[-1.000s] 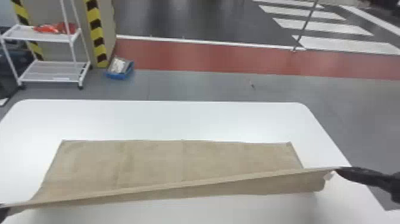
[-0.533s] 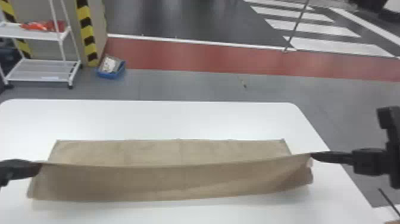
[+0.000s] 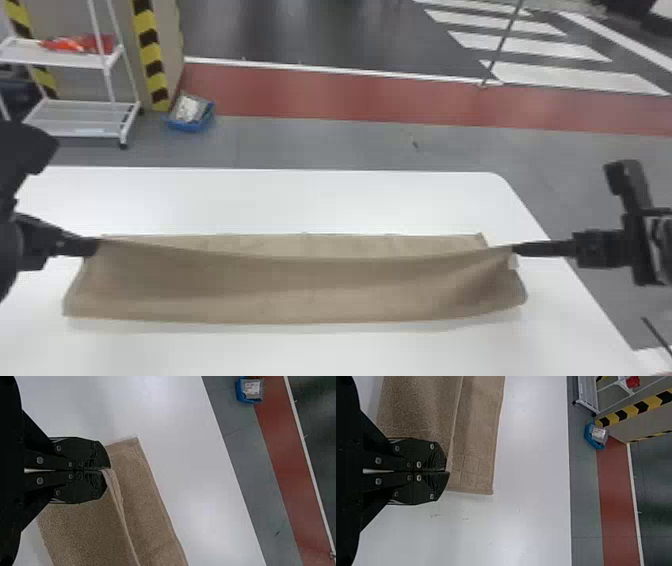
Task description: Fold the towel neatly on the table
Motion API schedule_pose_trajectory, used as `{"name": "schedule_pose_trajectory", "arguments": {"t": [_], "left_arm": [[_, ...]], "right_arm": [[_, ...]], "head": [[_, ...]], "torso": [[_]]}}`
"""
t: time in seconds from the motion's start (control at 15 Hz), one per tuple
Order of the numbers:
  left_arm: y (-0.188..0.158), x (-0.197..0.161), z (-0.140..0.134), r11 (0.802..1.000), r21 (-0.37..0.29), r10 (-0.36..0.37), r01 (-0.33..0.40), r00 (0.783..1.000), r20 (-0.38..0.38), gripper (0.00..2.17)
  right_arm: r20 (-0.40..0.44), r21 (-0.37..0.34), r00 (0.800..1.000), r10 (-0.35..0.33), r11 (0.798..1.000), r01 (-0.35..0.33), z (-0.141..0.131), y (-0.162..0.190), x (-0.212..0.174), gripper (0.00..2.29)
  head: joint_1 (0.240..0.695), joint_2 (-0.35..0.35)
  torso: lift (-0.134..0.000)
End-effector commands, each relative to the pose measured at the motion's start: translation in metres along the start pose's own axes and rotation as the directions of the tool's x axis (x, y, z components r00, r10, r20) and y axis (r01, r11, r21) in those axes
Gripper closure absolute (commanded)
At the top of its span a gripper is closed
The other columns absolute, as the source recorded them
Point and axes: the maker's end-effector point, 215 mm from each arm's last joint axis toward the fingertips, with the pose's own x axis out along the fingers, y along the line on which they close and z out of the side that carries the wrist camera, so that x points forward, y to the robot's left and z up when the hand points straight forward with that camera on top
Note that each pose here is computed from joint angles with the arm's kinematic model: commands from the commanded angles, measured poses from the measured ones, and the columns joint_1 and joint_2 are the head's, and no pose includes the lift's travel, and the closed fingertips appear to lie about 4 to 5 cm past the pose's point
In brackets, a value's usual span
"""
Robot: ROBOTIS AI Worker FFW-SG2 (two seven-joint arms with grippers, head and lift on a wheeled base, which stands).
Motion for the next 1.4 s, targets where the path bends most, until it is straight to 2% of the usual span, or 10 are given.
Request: {"name": "schedule_pose_trajectory", "arguments": {"t": [0.0, 0.33, 0.6, 0.8, 1.33], "left_arm": [[0.003, 0.01, 0.01, 1.0, 0.011, -0.002, 0.002, 1.0, -0.025, 1.41], [0.014, 0.028, 0.015, 1.0, 0.03, 0.006, -0.004, 0.997, -0.08, 1.41], [0.019, 0.036, 0.017, 0.999, 0.049, 0.013, -0.008, 0.995, -0.099, 1.41], [0.028, 0.039, 0.015, 0.999, 0.047, 0.027, -0.022, 0.993, -0.112, 1.41], [0.035, 0.041, 0.025, 0.998, 0.053, 0.037, -0.032, 0.994, -0.106, 1.41]], "right_arm": [[-0.005, 0.004, 1.0, 0.016, 1.0, -0.016, 0.009, 0.003, 0.008, 1.35], [0.025, -0.002, 0.999, 0.045, 0.999, -0.045, 0.035, 0.014, 0.012, 1.35], [0.003, -0.024, 1.0, 0.023, 0.999, -0.023, 0.043, 0.009, 0.02, 1.35], [-0.018, -0.031, 1.0, -0.001, 1.0, 0.001, 0.041, -0.005, 0.026, 1.35], [-0.072, -0.098, 0.997, -0.037, 0.995, 0.03, 0.043, -0.004, 0.041, 1.35]], "head": [[0.695, -0.192], [0.695, -0.169], [0.695, -0.157], [0.695, -0.155], [0.695, -0.146]], "torso": [[-0.124], [-0.124], [-0.124], [-0.124], [-0.124]]}}
